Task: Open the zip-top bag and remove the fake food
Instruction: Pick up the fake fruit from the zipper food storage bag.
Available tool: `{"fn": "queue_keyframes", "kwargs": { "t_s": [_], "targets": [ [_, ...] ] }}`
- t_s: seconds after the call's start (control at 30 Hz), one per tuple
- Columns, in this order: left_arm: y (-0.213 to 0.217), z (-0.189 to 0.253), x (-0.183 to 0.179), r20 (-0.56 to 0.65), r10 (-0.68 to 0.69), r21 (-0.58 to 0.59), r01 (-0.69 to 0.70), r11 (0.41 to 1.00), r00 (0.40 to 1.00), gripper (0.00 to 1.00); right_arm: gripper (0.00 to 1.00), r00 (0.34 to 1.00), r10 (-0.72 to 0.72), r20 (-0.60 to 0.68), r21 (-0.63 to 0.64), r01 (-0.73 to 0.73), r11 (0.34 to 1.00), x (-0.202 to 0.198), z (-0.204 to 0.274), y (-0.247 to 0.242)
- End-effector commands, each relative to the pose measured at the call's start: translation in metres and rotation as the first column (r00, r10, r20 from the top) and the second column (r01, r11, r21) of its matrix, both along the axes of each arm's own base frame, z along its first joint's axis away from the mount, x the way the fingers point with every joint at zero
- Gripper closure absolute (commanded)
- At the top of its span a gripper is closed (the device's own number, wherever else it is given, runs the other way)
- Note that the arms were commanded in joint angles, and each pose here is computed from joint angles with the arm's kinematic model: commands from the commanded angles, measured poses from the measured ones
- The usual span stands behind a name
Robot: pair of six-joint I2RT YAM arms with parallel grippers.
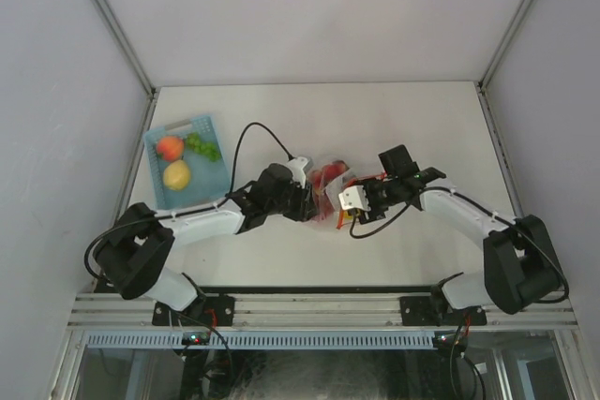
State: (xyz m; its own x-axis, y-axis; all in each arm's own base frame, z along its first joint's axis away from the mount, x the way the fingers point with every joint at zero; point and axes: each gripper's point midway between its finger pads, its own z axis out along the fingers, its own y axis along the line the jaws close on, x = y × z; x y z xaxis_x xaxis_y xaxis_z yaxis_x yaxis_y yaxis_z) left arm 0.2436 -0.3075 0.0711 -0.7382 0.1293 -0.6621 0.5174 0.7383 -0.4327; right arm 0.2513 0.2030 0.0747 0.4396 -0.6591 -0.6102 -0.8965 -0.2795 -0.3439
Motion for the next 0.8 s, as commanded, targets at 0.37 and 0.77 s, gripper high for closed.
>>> {"fn": "queue_keyframes", "kwargs": {
  "t_s": [0.37,0.77],
  "targets": [
    [0.039,0.082,0.016,0.248,0.133,-0.057,-0.122,0.991,0.960,0.55,0.83,0.967,-0.246,-0.063,0.173,0.253,0.952,-0.004,0.031,-0.013],
    [0.030,0.104,0.007,0.272,0.115,-0.167,-0.071,0.983,0.955,0.53,0.82,0.982,-0.162,0.101,0.211,0.138,0.968,-0.032,0.001,-0.027]
  ]
}}
